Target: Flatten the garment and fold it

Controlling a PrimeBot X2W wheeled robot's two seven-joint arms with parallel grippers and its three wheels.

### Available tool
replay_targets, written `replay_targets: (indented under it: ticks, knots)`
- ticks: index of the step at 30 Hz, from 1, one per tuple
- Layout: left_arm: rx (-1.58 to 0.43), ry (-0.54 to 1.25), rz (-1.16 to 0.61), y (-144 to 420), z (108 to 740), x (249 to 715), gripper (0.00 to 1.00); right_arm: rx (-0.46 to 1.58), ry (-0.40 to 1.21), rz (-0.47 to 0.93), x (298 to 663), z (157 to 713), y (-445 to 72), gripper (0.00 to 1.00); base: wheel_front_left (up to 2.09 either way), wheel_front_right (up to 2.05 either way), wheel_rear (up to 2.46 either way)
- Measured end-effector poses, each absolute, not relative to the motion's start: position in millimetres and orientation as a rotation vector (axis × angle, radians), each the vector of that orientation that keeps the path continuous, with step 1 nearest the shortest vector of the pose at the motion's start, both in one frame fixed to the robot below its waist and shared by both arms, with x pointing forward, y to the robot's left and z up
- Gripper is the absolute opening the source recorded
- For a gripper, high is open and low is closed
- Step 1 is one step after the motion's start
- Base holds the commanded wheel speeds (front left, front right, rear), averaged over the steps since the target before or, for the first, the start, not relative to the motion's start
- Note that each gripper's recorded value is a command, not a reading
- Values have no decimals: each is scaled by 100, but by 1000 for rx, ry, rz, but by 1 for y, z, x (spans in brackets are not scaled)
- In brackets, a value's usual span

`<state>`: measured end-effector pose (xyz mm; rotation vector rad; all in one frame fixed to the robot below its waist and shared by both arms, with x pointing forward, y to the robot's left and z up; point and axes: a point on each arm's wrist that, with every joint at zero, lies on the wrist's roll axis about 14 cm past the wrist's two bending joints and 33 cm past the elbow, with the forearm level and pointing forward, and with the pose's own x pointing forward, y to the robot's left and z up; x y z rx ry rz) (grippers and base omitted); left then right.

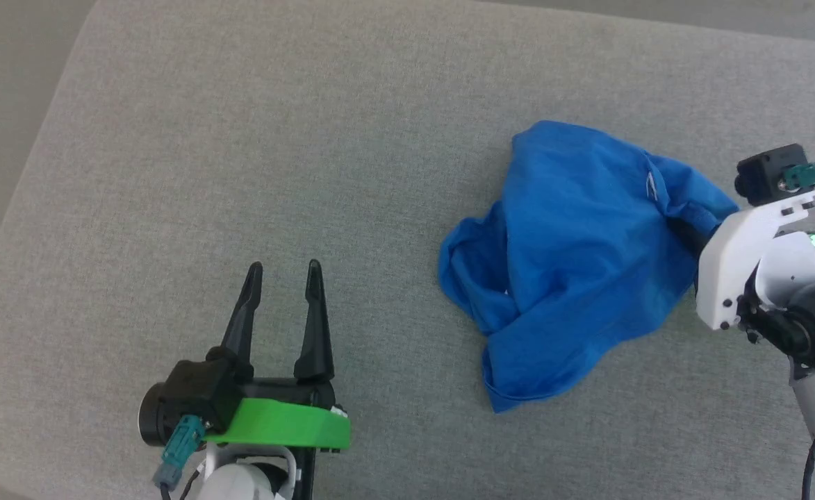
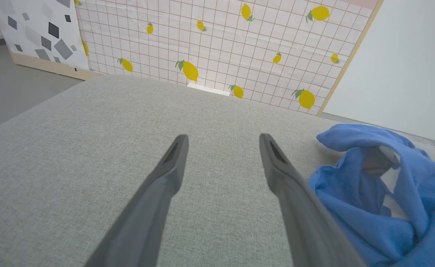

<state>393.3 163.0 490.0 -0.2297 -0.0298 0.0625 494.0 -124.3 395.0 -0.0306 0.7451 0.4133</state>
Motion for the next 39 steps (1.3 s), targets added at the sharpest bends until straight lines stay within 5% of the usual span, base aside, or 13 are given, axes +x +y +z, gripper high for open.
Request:
replay_targets:
  ticks: [11, 19, 33, 34, 35, 36, 39]
  knots:
    - [-232, -80, 66, 166, 510, 371, 100, -22, 351, 340, 519, 523, -144, 0, 0, 0, 0]
    - [-240, -124, 68, 169, 524, 340, 100, -99, 113, 394, 485, 618, -125, 0, 0, 0, 0]
    - [-266, -147, 39, 161, 531, 324, 100, -13, 481, 882, 354, 488, 42, 0, 0, 0, 0]
    - [-265, -144, 46, 163, 530, 323, 100, -18, 498, 899, 350, 482, 47, 9, 0, 0, 0]
    - [-264, -140, 54, 166, 528, 322, 100, -16, 528, 915, 345, 473, 53, 32, 0, 0, 0]
    - [-263, -137, 63, 168, 527, 321, 100, -17, 554, 927, 341, 465, 57, 100, 0, 0, 0]
    - [-263, -127, 84, 173, 524, 319, 100, -21, 597, 945, 338, 452, 62, 100, 0, 0, 0]
